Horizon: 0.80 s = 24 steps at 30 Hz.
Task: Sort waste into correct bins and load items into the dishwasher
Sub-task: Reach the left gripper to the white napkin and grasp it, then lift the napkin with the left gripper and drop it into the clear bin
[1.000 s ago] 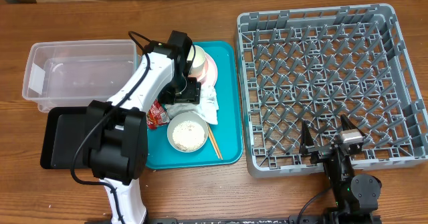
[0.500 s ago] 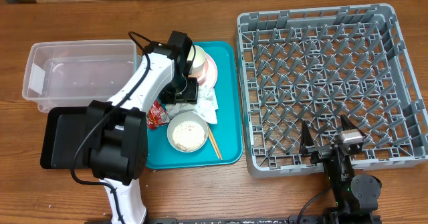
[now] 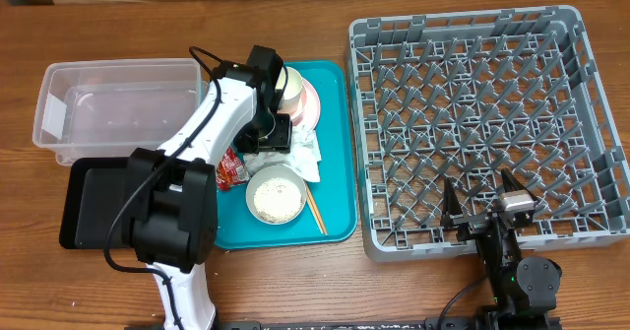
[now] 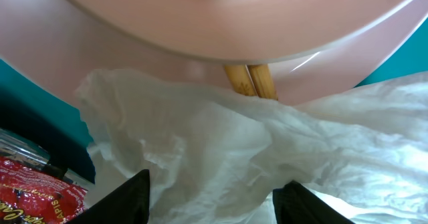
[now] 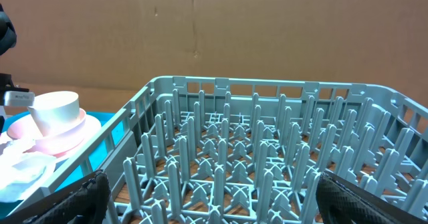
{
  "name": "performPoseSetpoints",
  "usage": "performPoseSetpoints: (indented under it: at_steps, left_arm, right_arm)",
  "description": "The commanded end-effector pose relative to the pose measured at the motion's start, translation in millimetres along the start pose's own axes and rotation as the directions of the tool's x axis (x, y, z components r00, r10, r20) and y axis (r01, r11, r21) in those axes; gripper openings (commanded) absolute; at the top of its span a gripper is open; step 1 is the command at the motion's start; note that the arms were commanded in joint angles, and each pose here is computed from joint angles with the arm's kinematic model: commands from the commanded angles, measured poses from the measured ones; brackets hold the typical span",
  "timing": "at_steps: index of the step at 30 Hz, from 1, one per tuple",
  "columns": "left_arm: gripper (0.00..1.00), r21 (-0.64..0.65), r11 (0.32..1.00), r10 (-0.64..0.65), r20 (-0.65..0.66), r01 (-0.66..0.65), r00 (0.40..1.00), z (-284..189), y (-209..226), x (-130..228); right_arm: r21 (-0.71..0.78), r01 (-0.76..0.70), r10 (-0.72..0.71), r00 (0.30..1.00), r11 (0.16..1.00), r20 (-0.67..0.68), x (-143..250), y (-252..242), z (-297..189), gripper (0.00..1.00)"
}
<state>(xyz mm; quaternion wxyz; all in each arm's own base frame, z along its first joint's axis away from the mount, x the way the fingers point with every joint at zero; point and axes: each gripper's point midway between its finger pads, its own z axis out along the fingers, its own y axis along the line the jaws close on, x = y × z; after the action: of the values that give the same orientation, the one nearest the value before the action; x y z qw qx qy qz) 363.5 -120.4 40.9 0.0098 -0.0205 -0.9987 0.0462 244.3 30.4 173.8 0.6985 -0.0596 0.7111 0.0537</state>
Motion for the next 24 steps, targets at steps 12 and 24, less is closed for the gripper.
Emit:
performPoseSetpoints:
  at_steps: [12,24]
  left_arm:
    - [0.04,0.010,1.000,-0.011,-0.019,0.011,1.000,5.8,-2.8,4.0]
    - [0.04,0.035,0.999,-0.003,0.115,-0.001,0.993,-72.8,-12.9,-22.5]
  right_arm:
    - [-0.001,0.004,-0.004,1.000,1.000,0.004,1.8,-0.1,0.0,1.00]
    - [-0.001,0.004,-0.004,1.000,1.000,0.004,1.8,-0.1,0.0,1.00]
